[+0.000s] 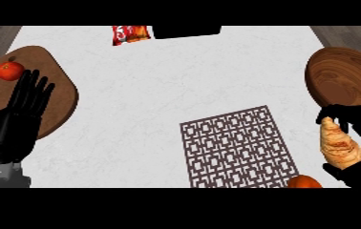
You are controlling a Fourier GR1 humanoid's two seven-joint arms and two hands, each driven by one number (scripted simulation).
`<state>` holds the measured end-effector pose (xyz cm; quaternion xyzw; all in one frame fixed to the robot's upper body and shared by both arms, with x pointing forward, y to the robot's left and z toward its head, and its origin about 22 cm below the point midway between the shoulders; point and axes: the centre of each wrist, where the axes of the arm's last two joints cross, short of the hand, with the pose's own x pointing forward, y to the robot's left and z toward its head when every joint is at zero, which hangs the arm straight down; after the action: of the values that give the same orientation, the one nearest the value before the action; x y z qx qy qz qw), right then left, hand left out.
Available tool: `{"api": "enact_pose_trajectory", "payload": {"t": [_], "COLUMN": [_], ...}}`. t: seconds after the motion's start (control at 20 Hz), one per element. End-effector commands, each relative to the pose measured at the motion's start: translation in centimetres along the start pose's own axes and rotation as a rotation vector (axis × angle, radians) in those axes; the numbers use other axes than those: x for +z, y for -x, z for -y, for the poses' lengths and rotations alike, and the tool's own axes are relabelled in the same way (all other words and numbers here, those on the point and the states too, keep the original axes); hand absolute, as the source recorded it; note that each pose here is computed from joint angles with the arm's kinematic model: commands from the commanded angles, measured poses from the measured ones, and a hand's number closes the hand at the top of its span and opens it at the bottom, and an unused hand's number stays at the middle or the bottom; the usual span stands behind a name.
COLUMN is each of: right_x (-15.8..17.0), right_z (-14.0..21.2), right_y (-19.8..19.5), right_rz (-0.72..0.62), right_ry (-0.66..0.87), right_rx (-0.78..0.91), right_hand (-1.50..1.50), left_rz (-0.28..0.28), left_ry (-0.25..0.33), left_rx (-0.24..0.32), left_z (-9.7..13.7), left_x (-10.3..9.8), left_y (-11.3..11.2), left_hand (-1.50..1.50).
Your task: Pick the croissant from the placemat and place it in the bowl
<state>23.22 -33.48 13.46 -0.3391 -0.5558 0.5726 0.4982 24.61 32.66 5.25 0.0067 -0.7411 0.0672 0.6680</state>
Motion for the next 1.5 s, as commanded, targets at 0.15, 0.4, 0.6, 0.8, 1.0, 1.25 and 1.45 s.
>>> {"api": "enact_pose_trajectory", "payload": {"t": [0.15,0.4,0.6,0.8,1.0,1.25,1.45], "right_x": [6.1,10.0,10.4,8.6,6.6,1.6,0.8], "right_z": [7.6,8.4,10.3,8.9,8.4,8.6,5.3], "right_y": [3.7,8.1,10.9,14.7,16.7,17.7,20.0], "right_rz": [-0.128,-0.233,-0.314,-0.363,-0.348,-0.342,-0.379], "right_ry": [0.267,0.351,0.431,0.447,0.456,0.463,0.402], "right_rx": [0.008,-0.081,-0.150,-0.193,-0.260,-0.271,-0.211], "right_hand": [1.50,1.50,1.50,1.50,1.50,1.50,1.50], "left_rz": [0.015,-0.007,0.025,0.017,0.032,0.020,0.028], "left_ry": [0.012,0.087,0.122,0.128,0.127,0.149,0.154], "left_rx": [0.004,0.015,0.027,0.033,0.014,0.032,0.034], "left_z": [0.7,1.3,3.9,4.7,3.7,3.3,4.3], "left_x": [-0.5,-1.3,-1.7,-0.9,-1.8,-2.0,-3.4], "left_y": [-0.7,1.4,-0.9,0.3,-0.2,-0.8,-0.7], "left_hand": [0.00,0.00,0.00,0.00,0.00,0.00,0.00]}}
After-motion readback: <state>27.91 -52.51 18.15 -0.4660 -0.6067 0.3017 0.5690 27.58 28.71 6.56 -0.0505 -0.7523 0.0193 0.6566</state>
